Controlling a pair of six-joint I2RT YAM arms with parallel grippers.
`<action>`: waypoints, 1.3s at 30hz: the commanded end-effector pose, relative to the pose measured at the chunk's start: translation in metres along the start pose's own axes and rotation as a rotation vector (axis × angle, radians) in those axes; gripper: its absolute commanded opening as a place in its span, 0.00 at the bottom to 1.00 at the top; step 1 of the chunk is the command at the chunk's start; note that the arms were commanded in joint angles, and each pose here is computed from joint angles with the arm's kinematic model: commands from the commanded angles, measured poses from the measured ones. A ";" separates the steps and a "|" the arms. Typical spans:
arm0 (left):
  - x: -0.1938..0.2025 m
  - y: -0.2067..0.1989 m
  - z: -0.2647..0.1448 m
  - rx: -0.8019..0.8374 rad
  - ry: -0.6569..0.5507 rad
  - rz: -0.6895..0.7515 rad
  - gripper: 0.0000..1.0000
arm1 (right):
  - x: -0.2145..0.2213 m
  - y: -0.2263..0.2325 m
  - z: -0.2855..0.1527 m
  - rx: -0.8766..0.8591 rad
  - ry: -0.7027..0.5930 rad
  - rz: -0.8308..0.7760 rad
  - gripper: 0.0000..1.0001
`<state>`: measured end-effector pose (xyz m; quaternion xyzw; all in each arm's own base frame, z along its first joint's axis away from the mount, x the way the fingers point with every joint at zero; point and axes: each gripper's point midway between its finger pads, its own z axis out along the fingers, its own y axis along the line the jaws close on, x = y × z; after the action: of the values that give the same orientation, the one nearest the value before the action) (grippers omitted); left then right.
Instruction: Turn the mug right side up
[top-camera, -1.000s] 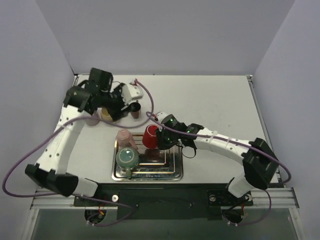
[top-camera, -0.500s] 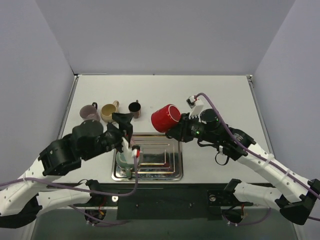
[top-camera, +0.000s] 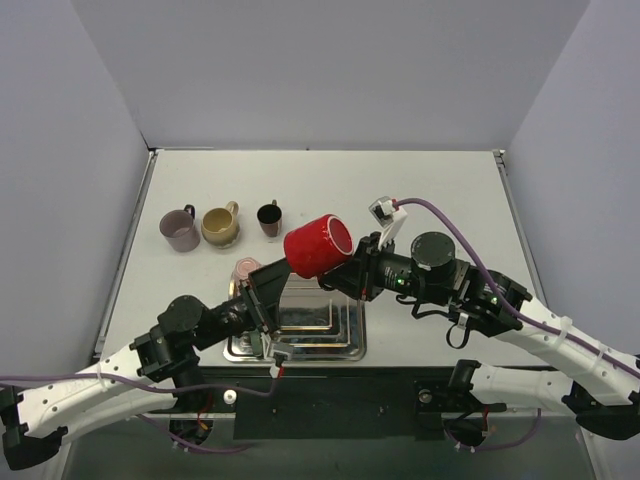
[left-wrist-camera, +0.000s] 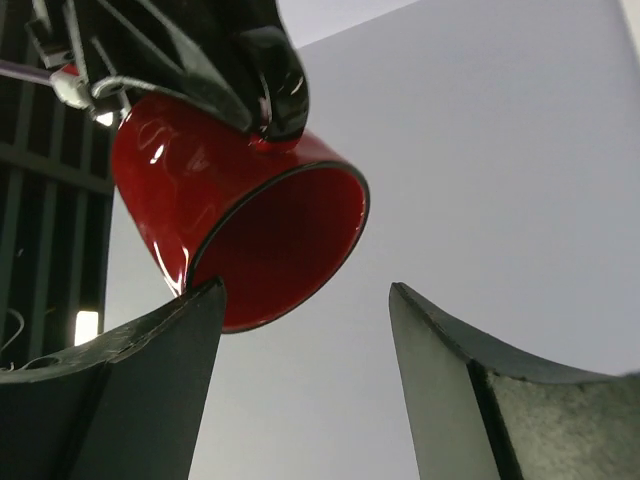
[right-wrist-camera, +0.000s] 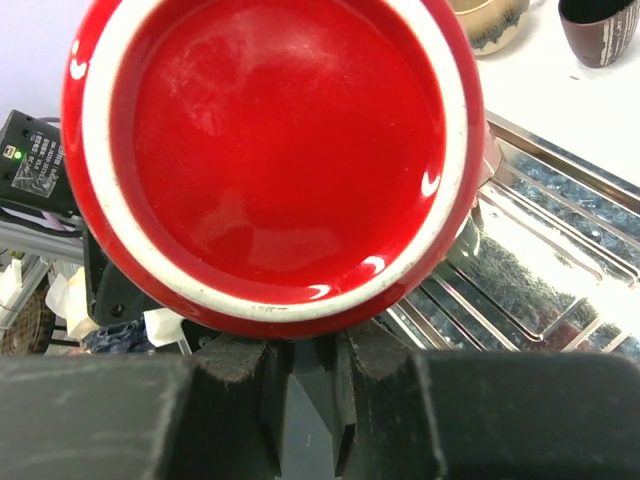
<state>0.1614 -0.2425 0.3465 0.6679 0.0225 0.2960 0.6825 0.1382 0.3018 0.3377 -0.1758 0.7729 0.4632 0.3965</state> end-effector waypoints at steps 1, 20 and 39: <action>0.015 0.063 -0.015 -0.221 0.067 0.141 0.75 | -0.047 0.023 -0.010 -0.049 -0.160 -0.022 0.00; 0.027 0.075 -0.006 -0.194 0.101 0.155 0.73 | -0.050 0.034 0.003 -0.079 -0.142 -0.012 0.00; 0.038 0.075 0.021 -0.132 0.119 0.092 0.00 | -0.038 -0.007 0.012 0.008 -0.094 0.036 0.46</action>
<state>0.1579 -0.2501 0.4209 0.5944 -0.0295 0.3635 0.7167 0.1401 0.3222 0.3468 -0.1415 0.7817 0.5028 0.3407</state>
